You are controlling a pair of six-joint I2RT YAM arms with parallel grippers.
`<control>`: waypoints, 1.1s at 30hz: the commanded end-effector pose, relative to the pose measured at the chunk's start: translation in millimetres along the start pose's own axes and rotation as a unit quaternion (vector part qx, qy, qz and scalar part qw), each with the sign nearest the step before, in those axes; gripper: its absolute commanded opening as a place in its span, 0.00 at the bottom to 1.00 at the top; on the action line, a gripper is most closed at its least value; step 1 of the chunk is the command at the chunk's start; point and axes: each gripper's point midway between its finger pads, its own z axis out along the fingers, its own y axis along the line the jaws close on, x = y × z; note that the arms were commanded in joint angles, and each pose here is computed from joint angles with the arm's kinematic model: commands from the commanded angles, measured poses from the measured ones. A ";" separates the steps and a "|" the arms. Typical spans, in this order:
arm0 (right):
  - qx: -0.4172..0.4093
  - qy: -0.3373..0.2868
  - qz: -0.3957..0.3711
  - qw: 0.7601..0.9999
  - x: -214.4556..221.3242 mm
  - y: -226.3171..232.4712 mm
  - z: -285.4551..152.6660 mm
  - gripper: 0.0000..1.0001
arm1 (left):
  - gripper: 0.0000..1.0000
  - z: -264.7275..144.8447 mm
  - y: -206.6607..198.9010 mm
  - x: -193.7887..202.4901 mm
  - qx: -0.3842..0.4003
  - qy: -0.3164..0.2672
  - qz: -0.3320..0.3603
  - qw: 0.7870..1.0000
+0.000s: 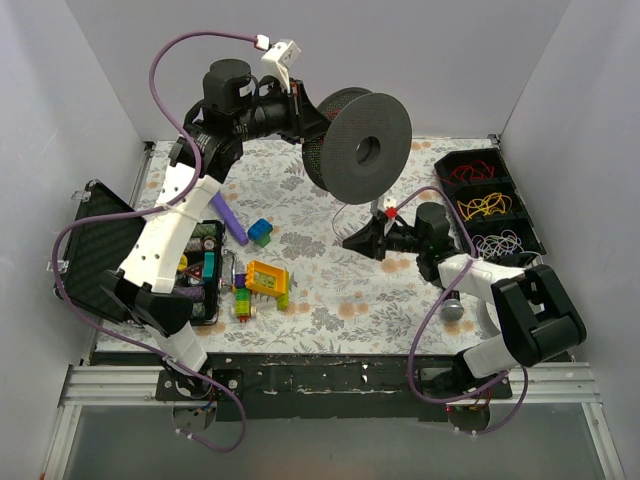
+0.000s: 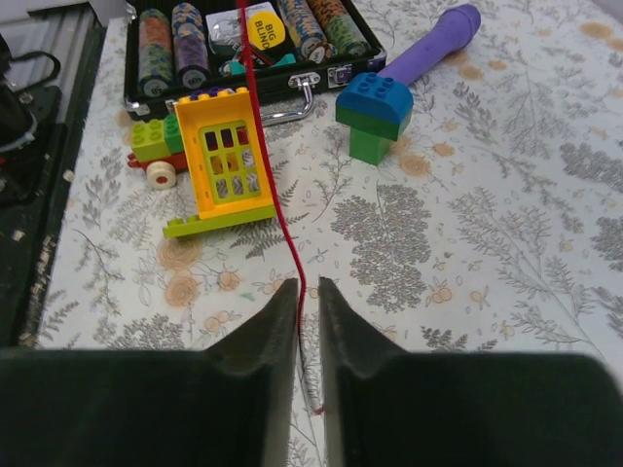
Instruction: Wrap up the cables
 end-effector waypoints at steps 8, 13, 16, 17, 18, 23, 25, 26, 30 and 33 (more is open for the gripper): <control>0.100 0.009 0.134 0.986 -7.9 -45.1 -41.2 0.01 | 0.00 -32.9 -30.7 -11.2 0.035 -0.011 0.091 0.995; 0.195 0.072 0.183 0.961 -11.0 -66.1 -83.5 0.01 | 0.00 -24.3 -7.4 57.7 0.064 0.073 0.117 0.988; 0.239 0.128 0.194 0.943 -11.3 -76.9 -99.0 0.01 | 0.00 -20.7 0.7 89.0 0.082 0.111 0.108 0.985; 0.250 0.139 0.200 0.937 -16.6 -79.7 -102.8 0.01 | 0.00 -18.2 7.0 97.8 0.076 0.122 0.106 0.984; 0.260 0.147 0.206 0.932 -22.4 -83.5 -105.5 0.01 | 0.00 -14.8 17.6 106.2 0.058 0.133 0.106 0.984; 0.263 0.141 0.243 0.923 -55.3 -87.7 -103.0 0.01 | 0.00 5.5 54.6 163.7 -0.006 0.202 0.132 0.970; 0.266 0.154 0.256 0.917 -58.0 -88.6 -103.7 0.01 | 0.00 16.4 61.4 178.8 -0.005 0.219 0.117 0.969; 0.264 0.160 0.263 0.914 -59.1 -87.7 -103.2 0.01 | 0.00 23.1 66.4 184.7 -0.006 0.226 0.107 0.968; 0.216 0.170 0.278 0.920 -65.7 -73.5 -83.9 0.01 | 0.00 50.5 82.3 206.1 0.001 0.250 0.075 0.965; 0.199 0.172 0.293 0.919 -76.3 -69.2 -70.9 0.01 | 0.00 69.0 86.9 225.2 0.003 0.269 0.057 0.961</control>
